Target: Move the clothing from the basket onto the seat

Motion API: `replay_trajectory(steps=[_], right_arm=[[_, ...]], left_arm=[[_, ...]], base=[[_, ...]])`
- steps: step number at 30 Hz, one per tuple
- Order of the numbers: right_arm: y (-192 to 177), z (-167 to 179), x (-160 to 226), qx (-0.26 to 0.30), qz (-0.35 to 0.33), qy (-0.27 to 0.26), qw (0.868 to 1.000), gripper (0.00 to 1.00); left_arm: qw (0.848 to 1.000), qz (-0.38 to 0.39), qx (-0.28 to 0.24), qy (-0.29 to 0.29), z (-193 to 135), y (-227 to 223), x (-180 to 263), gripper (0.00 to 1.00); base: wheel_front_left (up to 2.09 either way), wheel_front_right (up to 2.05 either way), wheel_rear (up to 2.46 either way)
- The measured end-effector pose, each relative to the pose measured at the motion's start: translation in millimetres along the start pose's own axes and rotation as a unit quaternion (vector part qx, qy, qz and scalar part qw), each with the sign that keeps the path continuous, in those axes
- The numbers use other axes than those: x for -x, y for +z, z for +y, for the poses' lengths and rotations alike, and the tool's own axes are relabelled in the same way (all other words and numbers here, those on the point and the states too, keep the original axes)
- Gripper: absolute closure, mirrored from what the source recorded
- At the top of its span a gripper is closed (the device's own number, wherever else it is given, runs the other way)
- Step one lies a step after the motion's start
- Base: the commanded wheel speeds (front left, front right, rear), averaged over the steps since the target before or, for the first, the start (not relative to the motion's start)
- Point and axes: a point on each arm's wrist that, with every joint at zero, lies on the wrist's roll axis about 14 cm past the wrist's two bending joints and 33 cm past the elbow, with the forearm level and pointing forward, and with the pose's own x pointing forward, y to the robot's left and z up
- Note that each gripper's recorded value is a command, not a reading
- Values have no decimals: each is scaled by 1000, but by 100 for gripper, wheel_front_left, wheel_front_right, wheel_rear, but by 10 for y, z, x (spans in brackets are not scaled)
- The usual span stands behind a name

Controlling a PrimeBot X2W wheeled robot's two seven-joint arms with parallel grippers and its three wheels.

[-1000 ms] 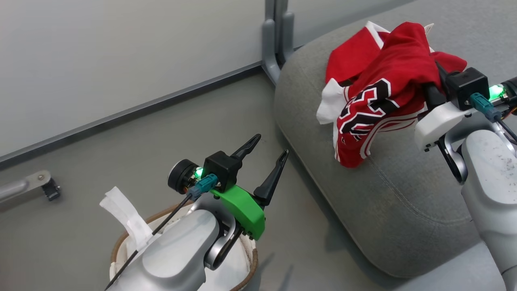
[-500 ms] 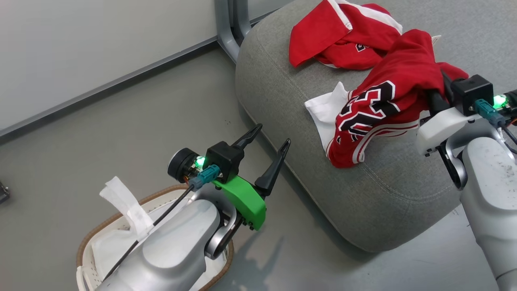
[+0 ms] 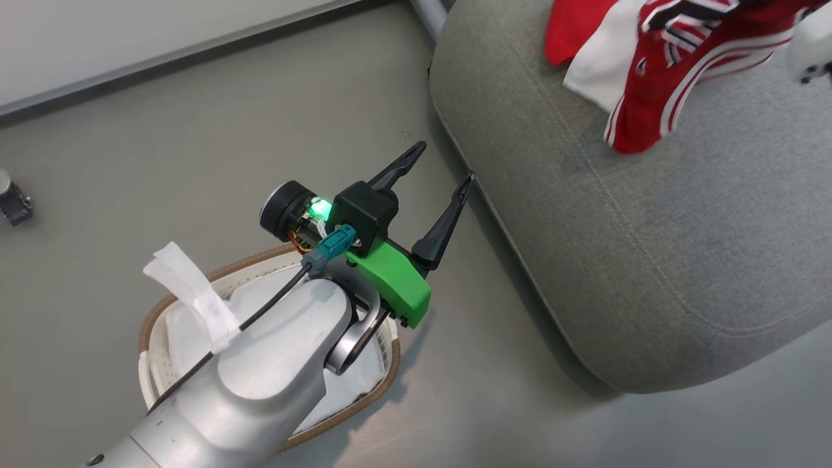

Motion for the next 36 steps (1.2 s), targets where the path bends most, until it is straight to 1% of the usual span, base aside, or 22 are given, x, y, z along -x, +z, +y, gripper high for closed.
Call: replay_trajectory(steps=[5,9,11,12,14,15,18,21,23,27,28,30,33,34,35,36], right_arm=[[215,-298,-386,26,-12,-30,999,100],[256,-510,-618,41,-8,-57,998,100],[210,-520,-715,43,-2,-64,997,100],[155,-526,-763,34,3,-70,997,100],[-4,-531,-830,18,17,-82,996,100],[-138,-515,-859,15,33,-85,996,100],[-577,-322,-912,-1,74,-83,994,100],[-1113,62,-887,-19,127,-61,990,100],[-1471,345,-821,-25,168,-40,985,100],[-1915,765,-716,-37,220,-11,975,100],[-2067,897,-661,-43,241,-3,970,100],[-2188,948,-597,-48,262,-1,964,100],[-2246,910,-528,-48,275,-4,960,100],[-2248,869,-494,-47,278,-7,959,64],[-2246,847,-476,-47,280,-9,959,41],[-2240,826,-462,-46,281,-10,959,0]], left_arm=[[1000,-4,0,20,191,-15,94,0],[999,-1,-3,43,371,-54,202,0],[999,3,-5,52,452,-93,258,0],[998,4,-8,55,490,-106,278,0],[998,9,-13,61,577,-153,310,0],[998,14,-13,65,628,-198,329,0],[997,23,-10,72,740,-313,365,0],[996,33,2,81,828,-458,416,0],[995,46,10,86,882,-581,461,0],[992,74,17,97,995,-816,567,0],[991,84,21,100,1032,-899,601,0],[991,86,23,101,1043,-938,607,0],[991,89,24,99,1043,-957,594,0],[991,88,24,96,1030,-948,575,0],[991,87,24,94,1021,-939,564,0],[992,86,23,92,1011,-930,554,0]], base=[[0,0,0],[0,0,0],[0,0,0],[0,0,0],[0,0,0],[0,0,0],[0,0,0],[0,0,0],[0,0,0],[0,0,0],[0,0,0],[0,0,0],[0,0,0],[0,0,0],[0,0,0],[0,0,0]])
